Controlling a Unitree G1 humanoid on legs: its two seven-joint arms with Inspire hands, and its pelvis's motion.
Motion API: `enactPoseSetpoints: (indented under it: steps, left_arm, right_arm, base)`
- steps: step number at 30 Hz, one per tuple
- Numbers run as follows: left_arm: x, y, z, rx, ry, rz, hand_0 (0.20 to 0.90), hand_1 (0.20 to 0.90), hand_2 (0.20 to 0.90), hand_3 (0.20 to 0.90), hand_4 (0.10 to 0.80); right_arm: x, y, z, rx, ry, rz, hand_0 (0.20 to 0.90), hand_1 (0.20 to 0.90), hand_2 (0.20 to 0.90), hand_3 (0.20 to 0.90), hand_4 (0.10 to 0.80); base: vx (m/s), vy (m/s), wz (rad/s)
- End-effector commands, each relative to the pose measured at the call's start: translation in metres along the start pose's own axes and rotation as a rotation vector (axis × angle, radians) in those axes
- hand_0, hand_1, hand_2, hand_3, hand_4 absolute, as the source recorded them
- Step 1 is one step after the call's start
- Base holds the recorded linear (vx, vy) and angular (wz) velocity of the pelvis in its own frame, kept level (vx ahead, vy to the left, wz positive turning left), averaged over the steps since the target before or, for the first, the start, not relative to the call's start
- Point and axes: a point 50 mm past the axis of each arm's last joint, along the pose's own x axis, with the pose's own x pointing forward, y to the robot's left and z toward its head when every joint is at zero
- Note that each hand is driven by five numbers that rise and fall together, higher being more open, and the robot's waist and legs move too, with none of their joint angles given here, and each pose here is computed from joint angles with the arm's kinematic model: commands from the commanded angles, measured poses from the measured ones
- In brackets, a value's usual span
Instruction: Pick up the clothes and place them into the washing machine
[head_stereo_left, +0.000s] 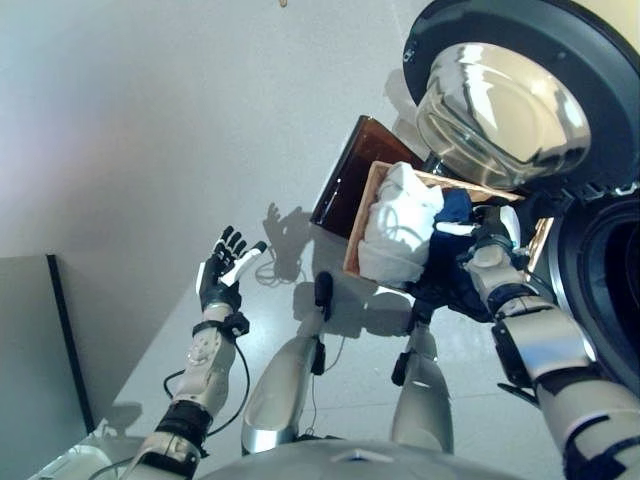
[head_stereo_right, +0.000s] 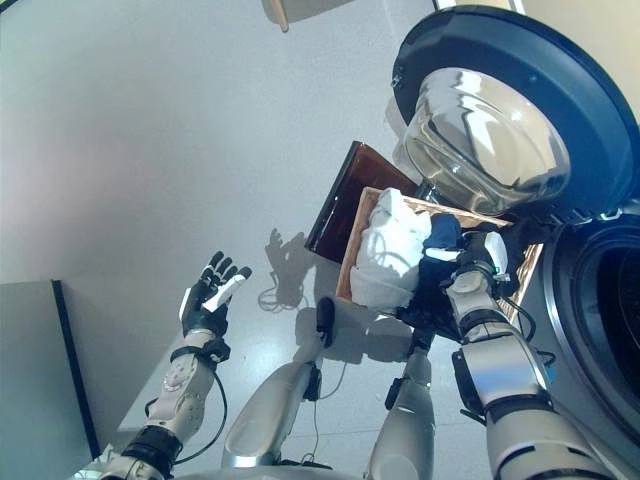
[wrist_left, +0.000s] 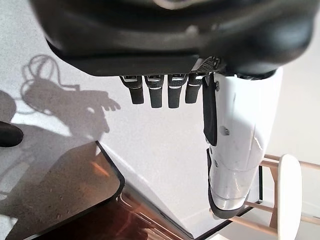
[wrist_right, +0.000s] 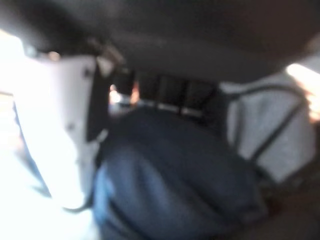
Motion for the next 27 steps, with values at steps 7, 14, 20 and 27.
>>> enactPoseSetpoints:
  steps: [7,14,20,27]
  left_arm:
    - [0.001,0.031,0.009,-0.031,-0.072,0.163,0.9,0.9,0.9,0.9,0.8]
    - [-0.003,0.046,-0.001,-0.03,-0.041,0.251,0.9,0.9,0.9,0.9,0.8]
    - [-0.007,0.055,-0.003,-0.054,-0.043,0.31,0.9,0.9,0.9,0.9,0.8]
    - [-0.011,0.05,-0.01,-0.107,-0.02,0.298,0.9,0.9,0.9,0.9,0.8]
  right_arm:
    - [-0.013,-0.005,-0.012,0.456,-0.101,-0.115,0.2,0.2,0.2,0.2,0.3]
    - [-0.032,0.003,-0.046,0.727,-0.049,-0.154,0.2,0.2,0.2,0.2,0.3]
    - [-0.052,0.014,-0.064,1.148,-0.015,-0.208,0.2,0.2,0.2,0.2,0.3]
    - [-0.061,0.024,-0.086,1.708,0.085,-0.379,0.2,0.2,0.2,0.2,0.3]
  base:
    - [0.053,-0.036,-0.17]
    - [0.044,-0.049,-0.09]
    - [0.057,-0.036,0.0]
    - [0.008,0.008,0.01]
